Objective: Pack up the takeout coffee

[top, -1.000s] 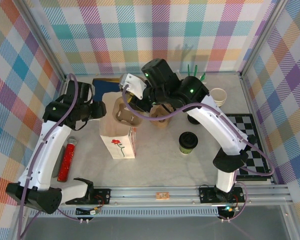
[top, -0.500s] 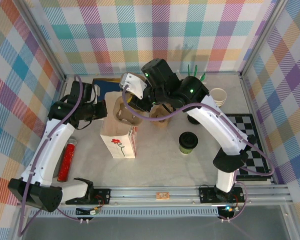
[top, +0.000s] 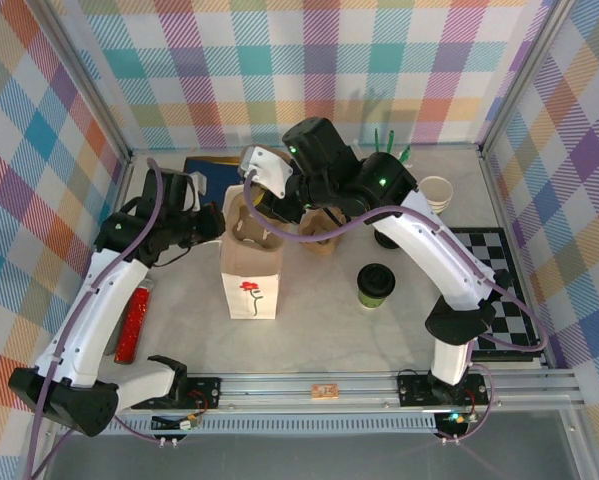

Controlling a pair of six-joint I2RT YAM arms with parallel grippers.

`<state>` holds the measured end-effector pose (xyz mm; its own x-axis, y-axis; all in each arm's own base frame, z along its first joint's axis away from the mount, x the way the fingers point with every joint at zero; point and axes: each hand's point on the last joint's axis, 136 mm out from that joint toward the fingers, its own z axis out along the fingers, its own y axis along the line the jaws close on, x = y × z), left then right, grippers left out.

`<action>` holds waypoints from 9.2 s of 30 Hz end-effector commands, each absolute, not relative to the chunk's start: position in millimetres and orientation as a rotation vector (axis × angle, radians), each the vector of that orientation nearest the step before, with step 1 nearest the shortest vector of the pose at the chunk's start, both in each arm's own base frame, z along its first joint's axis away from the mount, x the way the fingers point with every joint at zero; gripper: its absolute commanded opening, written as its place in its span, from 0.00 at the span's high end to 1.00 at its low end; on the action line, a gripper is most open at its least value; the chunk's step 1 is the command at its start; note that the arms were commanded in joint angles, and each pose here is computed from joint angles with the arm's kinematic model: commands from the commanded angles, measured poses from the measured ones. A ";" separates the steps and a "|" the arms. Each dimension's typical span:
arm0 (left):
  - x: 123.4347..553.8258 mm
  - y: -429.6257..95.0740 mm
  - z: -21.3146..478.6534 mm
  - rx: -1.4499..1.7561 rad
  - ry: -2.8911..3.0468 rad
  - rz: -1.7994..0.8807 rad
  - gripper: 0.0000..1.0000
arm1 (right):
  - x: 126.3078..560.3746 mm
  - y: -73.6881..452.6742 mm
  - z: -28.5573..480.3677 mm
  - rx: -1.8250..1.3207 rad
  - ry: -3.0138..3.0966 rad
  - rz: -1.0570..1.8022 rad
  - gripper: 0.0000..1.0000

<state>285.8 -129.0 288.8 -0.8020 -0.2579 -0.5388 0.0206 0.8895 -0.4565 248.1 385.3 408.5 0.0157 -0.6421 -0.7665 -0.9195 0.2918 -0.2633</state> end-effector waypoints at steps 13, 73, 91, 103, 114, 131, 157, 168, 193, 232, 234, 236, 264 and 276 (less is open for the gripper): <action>276.7 -138.0 292.9 -0.183 2.432 -0.599 0.67 | 250.5 391.5 400.0 -1.494 1.673 0.395 0.86; 273.1 -53.8 281.5 -0.396 2.358 -0.533 0.82 | 257.6 428.2 286.4 -1.847 1.753 0.275 0.87; 269.8 -60.1 279.1 -0.383 2.352 -0.584 0.88 | 257.7 432.2 250.7 -1.931 1.796 0.227 0.88; 271.2 -56.8 280.4 -0.394 2.341 -0.563 0.88 | 241.8 431.6 255.7 -1.949 1.786 0.233 0.90; 275.1 -56.6 279.1 -0.398 2.342 -0.562 0.88 | 230.9 430.6 269.3 -1.928 1.763 0.255 0.90; 276.7 -56.0 277.2 -0.404 2.344 -0.557 0.88 | 215.3 423.7 278.6 -1.940 1.773 0.330 0.89; 267.4 -58.3 290.3 -0.396 2.312 -0.586 0.88 | 222.0 421.5 246.8 -1.974 1.834 0.277 0.88; 267.1 -56.7 286.5 -0.394 2.319 -0.571 0.90 | 231.2 415.9 226.9 -2.010 1.864 0.174 0.88; 265.9 -55.8 291.5 -0.384 2.306 -0.563 0.93 | 237.1 414.4 196.5 -2.021 1.902 0.107 0.83; 261.5 -62.2 301.5 -0.367 2.282 -0.616 0.93 | 231.8 416.5 213.9 -2.016 1.848 0.088 0.33; 261.1 -63.5 301.6 -0.363 2.285 -0.625 0.92 | 229.5 416.2 220.8 -2.015 1.843 0.089 0.30; 260.5 -64.8 302.1 -0.358 2.284 -0.634 0.91 | 226.9 415.3 232.1 -2.004 1.839 0.101 0.29; 251.7 -76.5 339.7 -0.196 2.228 -0.671 0.31 | 231.3 414.8 355.7 -1.577 1.793 0.230 0.13; 316.0 -87.4 345.5 0.032 2.335 -0.559 0.28 | 316.0 367.4 378.9 -1.088 2.023 0.249 0.21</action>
<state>307.8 -80.3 357.6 -0.6989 -0.2316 -0.6767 0.1236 0.8927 -0.4333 288.1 383.7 394.5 -0.1381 -0.6731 -0.7265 -0.8141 0.4949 -0.3038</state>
